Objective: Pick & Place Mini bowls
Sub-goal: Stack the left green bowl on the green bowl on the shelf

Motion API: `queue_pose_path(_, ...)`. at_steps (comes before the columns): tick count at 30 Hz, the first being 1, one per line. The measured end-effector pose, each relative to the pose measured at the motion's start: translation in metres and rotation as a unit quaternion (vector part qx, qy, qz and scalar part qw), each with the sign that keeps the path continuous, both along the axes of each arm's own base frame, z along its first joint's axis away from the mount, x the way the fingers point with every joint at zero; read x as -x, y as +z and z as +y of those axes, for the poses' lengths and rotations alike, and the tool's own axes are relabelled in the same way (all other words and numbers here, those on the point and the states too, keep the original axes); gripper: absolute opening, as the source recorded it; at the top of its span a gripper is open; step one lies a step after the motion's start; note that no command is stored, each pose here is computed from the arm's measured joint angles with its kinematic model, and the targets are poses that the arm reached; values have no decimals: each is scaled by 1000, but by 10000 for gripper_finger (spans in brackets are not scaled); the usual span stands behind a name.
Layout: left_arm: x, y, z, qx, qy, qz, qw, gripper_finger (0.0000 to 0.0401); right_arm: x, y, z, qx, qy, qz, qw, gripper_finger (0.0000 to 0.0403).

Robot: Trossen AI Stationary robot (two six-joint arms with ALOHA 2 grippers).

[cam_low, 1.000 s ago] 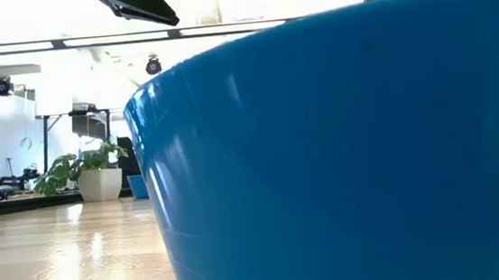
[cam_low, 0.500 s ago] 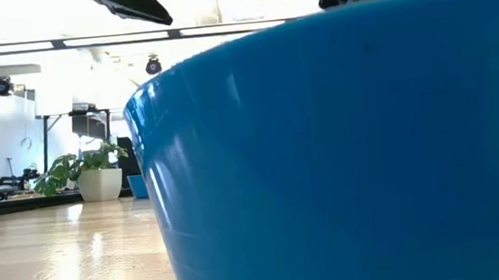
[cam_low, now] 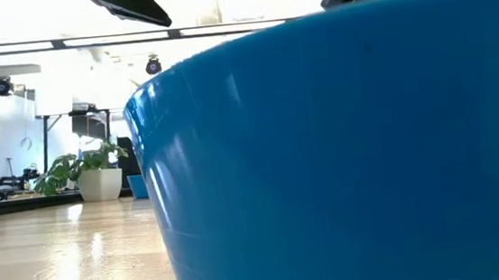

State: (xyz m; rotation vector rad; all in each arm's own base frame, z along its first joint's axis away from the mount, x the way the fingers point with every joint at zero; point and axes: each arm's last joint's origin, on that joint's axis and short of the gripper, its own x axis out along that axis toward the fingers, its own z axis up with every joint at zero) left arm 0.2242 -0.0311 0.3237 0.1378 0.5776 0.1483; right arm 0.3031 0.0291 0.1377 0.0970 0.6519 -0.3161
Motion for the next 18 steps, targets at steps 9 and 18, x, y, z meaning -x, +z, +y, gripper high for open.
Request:
queue_pose_path(9, 1, 0, 0, 9, 6, 0, 1000, 84, -2, 1, 1, -14, -6, -17, 1000, 86)
queue_pose_path(18, 9, 17, 1, 21, 10, -28, 999, 84, -1, -1, 3, -40, 21, -5, 999, 90)
